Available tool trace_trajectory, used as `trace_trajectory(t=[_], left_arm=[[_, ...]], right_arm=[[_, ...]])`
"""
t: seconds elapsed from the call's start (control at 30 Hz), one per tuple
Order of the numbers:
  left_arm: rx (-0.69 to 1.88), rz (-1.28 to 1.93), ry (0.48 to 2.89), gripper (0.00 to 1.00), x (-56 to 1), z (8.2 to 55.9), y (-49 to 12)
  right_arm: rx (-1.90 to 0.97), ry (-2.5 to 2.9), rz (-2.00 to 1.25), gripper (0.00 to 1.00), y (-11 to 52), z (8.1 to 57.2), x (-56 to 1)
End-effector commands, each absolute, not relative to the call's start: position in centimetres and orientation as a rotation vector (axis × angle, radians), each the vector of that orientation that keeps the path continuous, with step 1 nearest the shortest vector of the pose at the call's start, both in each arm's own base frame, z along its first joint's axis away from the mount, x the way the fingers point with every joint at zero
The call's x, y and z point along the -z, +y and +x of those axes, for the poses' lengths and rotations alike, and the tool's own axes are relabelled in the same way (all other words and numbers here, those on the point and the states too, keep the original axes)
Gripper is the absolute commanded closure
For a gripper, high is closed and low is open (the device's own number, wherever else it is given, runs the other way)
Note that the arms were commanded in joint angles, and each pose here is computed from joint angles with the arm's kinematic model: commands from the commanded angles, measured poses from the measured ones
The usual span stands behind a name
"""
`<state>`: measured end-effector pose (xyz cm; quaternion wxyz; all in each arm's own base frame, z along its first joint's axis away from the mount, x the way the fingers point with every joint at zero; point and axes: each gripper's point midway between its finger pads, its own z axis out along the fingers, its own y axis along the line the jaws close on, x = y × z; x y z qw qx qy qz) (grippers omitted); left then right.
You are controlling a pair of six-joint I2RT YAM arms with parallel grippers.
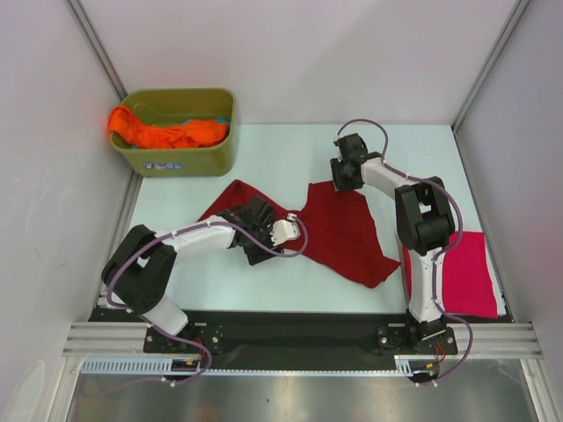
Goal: Fold and stack the t-shirts
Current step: Flatten the tshirt out
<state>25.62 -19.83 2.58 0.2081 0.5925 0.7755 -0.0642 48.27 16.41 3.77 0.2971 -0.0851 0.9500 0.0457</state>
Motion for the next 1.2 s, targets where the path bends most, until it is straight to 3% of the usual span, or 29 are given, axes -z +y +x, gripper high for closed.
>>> trace_trajectory(t=[0.0,0.1,0.2,0.23,0.27,0.3,0.4,0.5,0.6,0.87,1.0,1.17], left_arm=[[0.1,1.671,2.087,0.29,-2.1,26.6,-20.1],[0.045,1.667,2.071,0.33,-1.7,27.2,-19.6],[0.028,1.643,2.055,0.42,-1.8,27.7,-19.8],[0.023,1.63,2.048,0.5,-2.0,28.0,-19.9],[0.029,1.613,2.044,0.52,-2.2,28.2,-20.2],[0.031,1.599,2.039,0.54,-2.5,28.5,-20.4],[0.034,1.579,2.04,0.7,-3.4,29.0,-20.9],[0.05,1.57,2.062,0.9,-4.7,28.9,-20.9],[0.079,1.566,2.083,1.0,-6.0,28.5,-21.0],[0.201,1.475,2.15,1.0,-14.2,28.7,-19.6],[0.173,1.233,2.082,1.0,-23.7,32.6,-16.6],[0.094,1.035,2.0,1.0,-32.3,33.7,-12.9]], right_arm=[[-0.025,2.53,-0.224,0.56,15.2,47.9,-3.8],[0.011,2.551,-0.221,0.56,14.8,47.6,-3.1],[0.042,2.566,-0.225,0.58,14.2,47.6,-2.2],[0.046,2.569,-0.227,0.6,14.2,47.7,-2.1],[0.044,2.566,-0.229,0.65,14.2,47.7,-2.1],[0.044,2.562,-0.224,0.78,14.2,47.9,-2.2],[0.037,2.551,-0.214,1.0,14.2,48.0,-2.8],[0.024,2.517,-0.196,1.0,14.0,48.2,-4.4],[0.011,2.476,-0.176,1.0,13.6,48.7,-6.5],[-0.025,2.296,-0.036,1.0,9.2,49.4,-17.3],[-0.033,2.165,0.031,1.0,5.8,46.9,-25.0],[-0.082,1.851,-0.003,1.0,4.1,40.9,-38.1]])
